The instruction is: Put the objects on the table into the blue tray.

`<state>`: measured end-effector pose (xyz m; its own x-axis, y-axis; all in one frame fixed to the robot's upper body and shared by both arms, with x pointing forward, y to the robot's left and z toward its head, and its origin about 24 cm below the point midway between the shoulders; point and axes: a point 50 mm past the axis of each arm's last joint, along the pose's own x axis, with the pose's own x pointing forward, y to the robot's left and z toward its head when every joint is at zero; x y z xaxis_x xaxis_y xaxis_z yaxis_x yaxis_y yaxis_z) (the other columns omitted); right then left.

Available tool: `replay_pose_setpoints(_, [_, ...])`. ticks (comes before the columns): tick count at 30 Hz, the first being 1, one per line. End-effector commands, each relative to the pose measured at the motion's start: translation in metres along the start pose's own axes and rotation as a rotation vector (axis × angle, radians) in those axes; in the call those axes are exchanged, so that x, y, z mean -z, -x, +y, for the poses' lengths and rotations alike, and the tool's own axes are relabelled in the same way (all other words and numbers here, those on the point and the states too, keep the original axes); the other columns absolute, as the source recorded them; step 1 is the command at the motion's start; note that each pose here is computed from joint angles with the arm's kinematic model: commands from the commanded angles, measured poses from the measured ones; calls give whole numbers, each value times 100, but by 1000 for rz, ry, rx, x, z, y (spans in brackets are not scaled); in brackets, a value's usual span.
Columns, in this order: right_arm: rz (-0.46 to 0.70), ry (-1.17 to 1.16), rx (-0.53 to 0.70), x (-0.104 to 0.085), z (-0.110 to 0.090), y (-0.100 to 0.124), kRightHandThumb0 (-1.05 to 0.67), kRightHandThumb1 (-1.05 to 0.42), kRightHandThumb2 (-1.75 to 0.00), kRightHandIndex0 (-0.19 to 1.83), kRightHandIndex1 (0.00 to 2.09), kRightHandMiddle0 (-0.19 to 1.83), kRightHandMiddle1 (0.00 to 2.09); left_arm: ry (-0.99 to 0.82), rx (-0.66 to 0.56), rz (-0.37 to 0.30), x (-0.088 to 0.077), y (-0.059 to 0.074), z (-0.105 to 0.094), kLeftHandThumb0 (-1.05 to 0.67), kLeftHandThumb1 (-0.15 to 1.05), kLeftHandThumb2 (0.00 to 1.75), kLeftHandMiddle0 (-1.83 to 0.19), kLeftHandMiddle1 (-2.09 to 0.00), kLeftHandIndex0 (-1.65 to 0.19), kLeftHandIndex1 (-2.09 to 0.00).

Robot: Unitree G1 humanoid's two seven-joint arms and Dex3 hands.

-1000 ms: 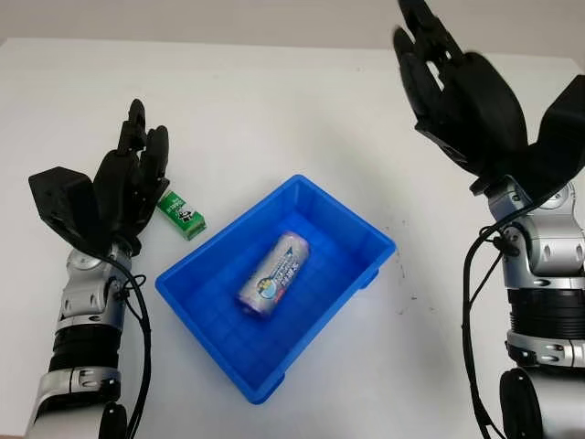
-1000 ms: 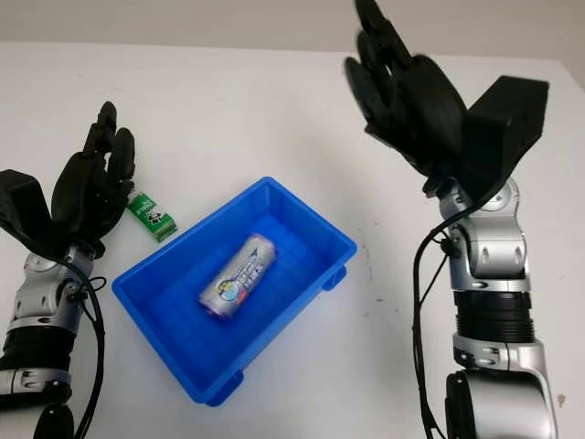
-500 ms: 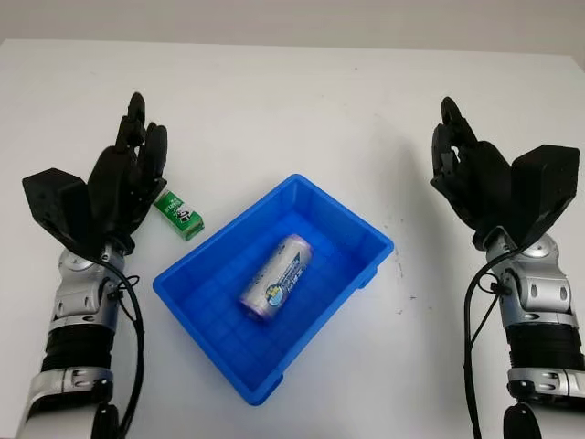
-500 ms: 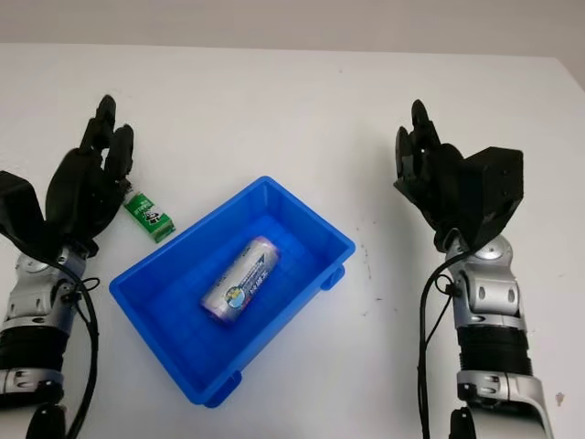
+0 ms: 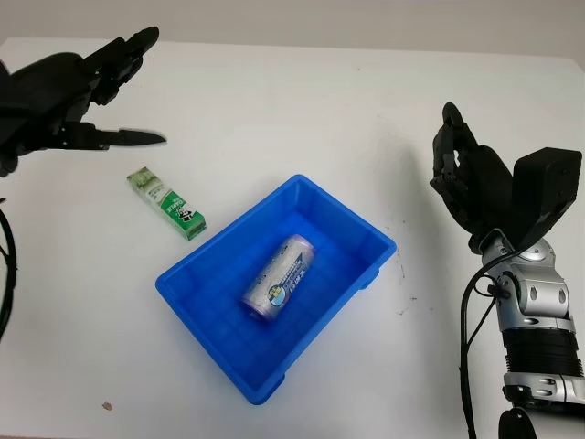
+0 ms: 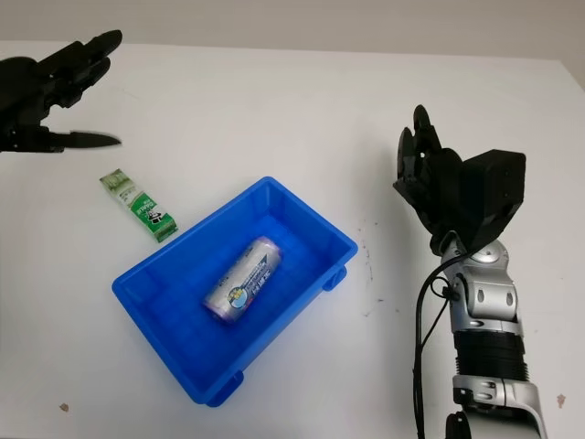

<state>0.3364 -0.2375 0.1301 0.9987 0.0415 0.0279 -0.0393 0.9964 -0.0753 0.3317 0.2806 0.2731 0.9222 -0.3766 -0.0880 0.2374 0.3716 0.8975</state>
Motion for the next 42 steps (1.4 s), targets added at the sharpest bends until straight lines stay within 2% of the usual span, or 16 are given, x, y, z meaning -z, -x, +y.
replay_pose_setpoints(1, [-15, -7, 4, -5, 0, -1, -65, -105, -80, -19, 0, -19, 0, -110, 30, 15, -10, 0, 7, -46, 78, 3, 6, -6, 5, -7])
replay_pose_setpoints(5, [-11, -18, 1, -4, 1, -2, -64, -105, -80, -19, 0, -19, 0, -206, 114, 51, -11, -7, 0, -35, 76, 4, 1, -7, 1, -7])
replay_pose_setpoints(9, [-1, -25, -2, -4, 3, -4, -63, -105, -80, -19, 0, -19, 0, -339, 165, 28, -9, -15, -12, -28, 75, 5, 1, -6, -3, -8])
replay_pose_setpoints(15, [-13, -26, 6, -4, 2, -3, -63, -105, -79, -19, 0, -19, 0, -520, 236, -17, -3, -29, -34, -38, 79, 7, -1, -6, -6, -8])
replay_pose_setpoints(24, [-14, -24, 5, -4, -1, -1, -64, -105, -79, -19, 0, -19, 0, -625, 318, -2, 9, -39, -68, -39, 88, 7, -3, -6, -6, -6])
replay_pose_setpoints(27, [-17, -24, -4, -4, -2, 0, -65, -105, -80, -19, 0, -19, 0, -649, 308, -47, 13, -38, -77, -38, 90, 7, -11, -8, -13, -10])
replay_pose_setpoints(31, [-20, -29, -12, -4, -2, -1, -65, -105, -80, -19, 0, -19, 0, -682, 202, -165, 19, -35, -90, -30, 92, 6, -49, -17, -47, -27])
replay_pose_setpoints(32, [-19, -30, -14, -3, -2, -1, -65, -105, -80, -19, 0, -19, 0, -706, 186, -183, 21, -35, -92, -30, 95, 6, -37, -78, -39, -64])
replay_pose_setpoints(33, [-19, -30, -12, -3, -3, -1, -65, -105, -80, -19, 0, -19, 0, -736, 177, -195, 23, -34, -94, -30, 99, 6, -24, -148, -26, -114])
replay_pose_setpoints(34, [-17, -31, -13, -3, -3, -1, -64, -105, -80, -19, 0, -19, 0, -760, 168, -205, 25, -34, -96, -30, 101, 6, -22, -178, -19, -142])
replay_pose_setpoints(36, [-18, -38, -12, -3, -3, -2, -64, -105, -79, -19, 0, -19, 0, -785, 154, -220, 28, -33, -99, -32, 102, 6, -32, -203, -11, -182])
replay_pose_setpoints(37, [-19, -39, -13, -3, -2, -2, -64, -105, -79, -19, 0, -19, 0, -795, 147, -229, 30, -33, -100, -34, 104, 6, -34, -206, -7, -193])
replay_pose_setpoints(40, [-17, -37, -11, -4, -2, -3, -64, -105, -78, -19, 0, -19, 0, -848, 147, -243, 33, -32, -102, -42, 105, 23, -35, -209, -2, -208])
replay_pose_setpoints(42, [-18, -35, -11, -4, -2, -3, -63, -105, -78, -19, 0, -19, 0, -869, 145, -248, 34, -32, -103, -46, 105, 43, -45, -209, -15, -209])
